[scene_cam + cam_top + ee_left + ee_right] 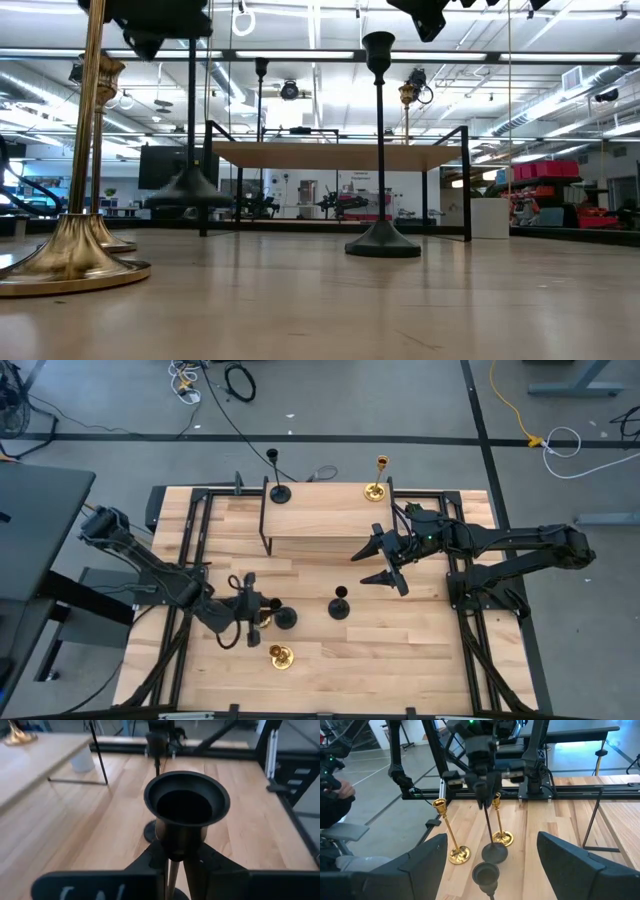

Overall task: Pick & Place candle stick holders
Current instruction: Put the left black candle holder on the shelf aligned with the black candle holder

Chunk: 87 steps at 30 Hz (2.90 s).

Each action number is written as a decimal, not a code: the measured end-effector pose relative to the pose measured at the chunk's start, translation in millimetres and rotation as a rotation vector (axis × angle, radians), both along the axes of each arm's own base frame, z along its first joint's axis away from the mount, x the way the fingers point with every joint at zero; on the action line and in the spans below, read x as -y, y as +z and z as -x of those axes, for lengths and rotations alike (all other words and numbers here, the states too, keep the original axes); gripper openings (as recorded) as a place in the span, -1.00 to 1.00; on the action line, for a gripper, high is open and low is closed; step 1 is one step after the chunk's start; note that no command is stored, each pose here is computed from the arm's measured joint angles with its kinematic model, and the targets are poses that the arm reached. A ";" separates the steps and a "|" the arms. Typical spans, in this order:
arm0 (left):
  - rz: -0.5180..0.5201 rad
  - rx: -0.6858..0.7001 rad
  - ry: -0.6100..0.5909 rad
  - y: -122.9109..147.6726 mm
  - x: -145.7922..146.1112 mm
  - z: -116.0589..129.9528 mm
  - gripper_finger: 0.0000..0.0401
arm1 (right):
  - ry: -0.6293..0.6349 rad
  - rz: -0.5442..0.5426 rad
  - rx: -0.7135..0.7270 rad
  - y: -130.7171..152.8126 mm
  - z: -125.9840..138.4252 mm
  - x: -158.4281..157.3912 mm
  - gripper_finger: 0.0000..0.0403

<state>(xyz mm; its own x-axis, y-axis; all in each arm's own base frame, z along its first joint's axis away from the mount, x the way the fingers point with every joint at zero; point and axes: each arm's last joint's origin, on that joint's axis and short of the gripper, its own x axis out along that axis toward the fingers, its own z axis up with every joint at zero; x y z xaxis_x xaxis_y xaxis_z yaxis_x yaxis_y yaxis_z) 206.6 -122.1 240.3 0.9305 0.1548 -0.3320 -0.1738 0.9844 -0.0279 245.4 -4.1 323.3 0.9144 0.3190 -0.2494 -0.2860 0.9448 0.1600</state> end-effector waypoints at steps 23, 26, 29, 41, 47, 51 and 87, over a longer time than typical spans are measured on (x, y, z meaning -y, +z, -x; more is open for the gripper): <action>-0.057 0.128 0.234 119.0 -79.8 45.1 -0.82 | 0.002 0.010 0.002 -0.1 0.1 0.0 0.51; -0.083 0.105 0.282 132.8 -90.9 48.2 -0.82 | 0.004 0.016 0.005 0.0 0.1 0.0 0.51; -0.111 0.094 0.334 145.6 -102.0 52.3 -0.82 | 0.004 0.018 0.006 0.0 0.1 0.0 0.51; -0.114 0.062 0.409 157.0 -146.9 44.0 -0.82 | 0.005 0.020 0.006 0.0 0.1 0.1 0.51; -0.105 0.051 0.407 154.6 -173.2 35.8 -0.82 | 0.005 0.023 0.006 -0.1 0.1 0.1 0.51; -0.091 0.062 0.395 153.5 -191.5 29.4 -0.82 | 0.005 0.023 0.003 -0.4 0.2 0.1 0.51; 0.024 -0.032 0.363 119.8 -273.6 9.6 -0.82 | 0.015 0.054 0.002 -1.5 0.5 0.0 0.51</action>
